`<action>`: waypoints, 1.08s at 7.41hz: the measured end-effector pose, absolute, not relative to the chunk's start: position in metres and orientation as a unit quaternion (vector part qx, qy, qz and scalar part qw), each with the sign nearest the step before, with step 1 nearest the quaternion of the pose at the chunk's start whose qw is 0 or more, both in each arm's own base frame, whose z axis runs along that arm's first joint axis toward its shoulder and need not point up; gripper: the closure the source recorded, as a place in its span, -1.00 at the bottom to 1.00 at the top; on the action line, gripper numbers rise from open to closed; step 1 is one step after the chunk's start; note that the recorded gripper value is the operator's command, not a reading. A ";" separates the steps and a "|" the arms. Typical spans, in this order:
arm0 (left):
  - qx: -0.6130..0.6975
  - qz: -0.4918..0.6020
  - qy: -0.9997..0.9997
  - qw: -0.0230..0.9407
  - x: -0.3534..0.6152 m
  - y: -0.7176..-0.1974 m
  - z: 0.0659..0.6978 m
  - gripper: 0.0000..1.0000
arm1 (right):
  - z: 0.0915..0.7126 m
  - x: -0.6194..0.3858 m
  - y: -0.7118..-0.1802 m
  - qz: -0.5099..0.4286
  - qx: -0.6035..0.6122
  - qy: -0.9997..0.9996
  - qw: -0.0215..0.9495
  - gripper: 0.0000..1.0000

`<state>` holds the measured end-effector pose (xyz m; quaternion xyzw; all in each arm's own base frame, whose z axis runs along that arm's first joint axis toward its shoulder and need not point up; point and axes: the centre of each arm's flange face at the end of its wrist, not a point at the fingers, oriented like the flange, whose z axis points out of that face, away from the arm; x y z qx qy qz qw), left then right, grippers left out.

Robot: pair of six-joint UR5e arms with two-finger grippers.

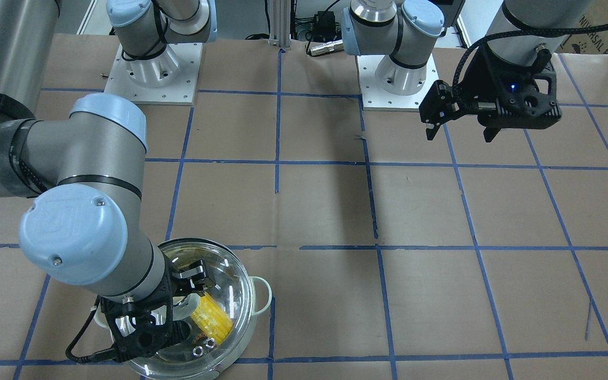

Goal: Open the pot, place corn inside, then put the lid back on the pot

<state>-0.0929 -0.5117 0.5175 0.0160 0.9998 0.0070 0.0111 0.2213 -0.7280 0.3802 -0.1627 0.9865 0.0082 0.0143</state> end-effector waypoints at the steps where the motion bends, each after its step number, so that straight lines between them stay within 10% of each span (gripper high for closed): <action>1: 0.016 0.007 1.000 0.011 -0.093 -0.512 0.518 -1.00 | 0.395 0.235 -0.728 -0.007 -0.170 0.985 0.014 -0.76; 8: 0.016 0.007 1.000 0.010 -0.093 -0.512 0.517 -1.00 | 0.372 0.266 -0.730 0.003 -0.190 0.981 0.035 -0.74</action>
